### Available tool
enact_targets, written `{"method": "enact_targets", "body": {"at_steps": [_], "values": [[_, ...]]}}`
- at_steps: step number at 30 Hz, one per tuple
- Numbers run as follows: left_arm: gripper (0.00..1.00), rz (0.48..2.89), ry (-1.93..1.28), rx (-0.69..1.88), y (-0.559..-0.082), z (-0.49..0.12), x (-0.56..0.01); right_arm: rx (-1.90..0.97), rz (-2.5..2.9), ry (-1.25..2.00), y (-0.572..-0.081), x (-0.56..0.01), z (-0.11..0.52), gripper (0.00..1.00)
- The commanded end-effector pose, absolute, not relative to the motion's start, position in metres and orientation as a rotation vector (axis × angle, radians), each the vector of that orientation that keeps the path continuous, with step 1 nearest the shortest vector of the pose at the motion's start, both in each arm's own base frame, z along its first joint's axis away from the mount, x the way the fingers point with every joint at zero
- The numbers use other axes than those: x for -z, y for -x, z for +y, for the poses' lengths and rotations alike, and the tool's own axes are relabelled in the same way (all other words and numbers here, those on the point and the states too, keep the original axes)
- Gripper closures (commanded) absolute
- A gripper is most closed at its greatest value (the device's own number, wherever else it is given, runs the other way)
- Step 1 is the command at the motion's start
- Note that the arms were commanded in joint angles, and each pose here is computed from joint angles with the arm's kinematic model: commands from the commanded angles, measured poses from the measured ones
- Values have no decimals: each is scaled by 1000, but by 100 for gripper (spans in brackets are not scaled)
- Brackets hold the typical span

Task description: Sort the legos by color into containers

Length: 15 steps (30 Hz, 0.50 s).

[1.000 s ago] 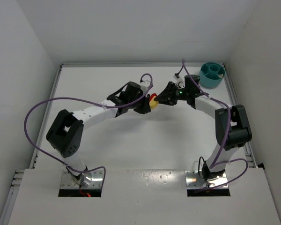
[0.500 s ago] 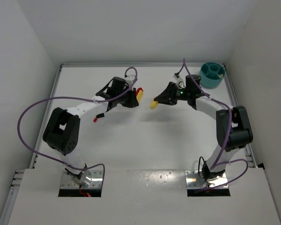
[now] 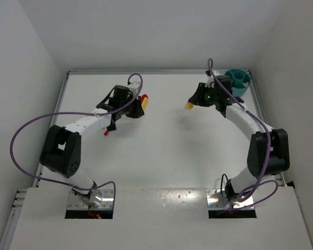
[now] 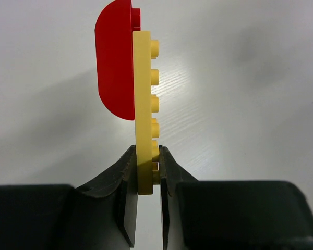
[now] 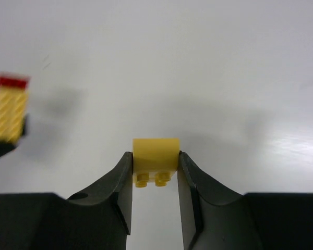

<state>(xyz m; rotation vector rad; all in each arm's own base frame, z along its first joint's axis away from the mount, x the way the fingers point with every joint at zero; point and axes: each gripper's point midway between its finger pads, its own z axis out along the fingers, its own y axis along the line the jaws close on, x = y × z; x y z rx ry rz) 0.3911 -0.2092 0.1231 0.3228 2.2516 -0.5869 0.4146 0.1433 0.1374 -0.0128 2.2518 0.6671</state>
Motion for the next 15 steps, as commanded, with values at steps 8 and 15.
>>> {"method": "enact_targets", "body": {"at_steps": [8, 15], "values": [[100, 2149, -408, 512, -385, -215, -143, 165, 1915, -228, -495, -203, -4, 100], [100, 2118, -425, 516, -390, -221, -150, 271, 1794, -391, -523, -203, -44, 100]]}}
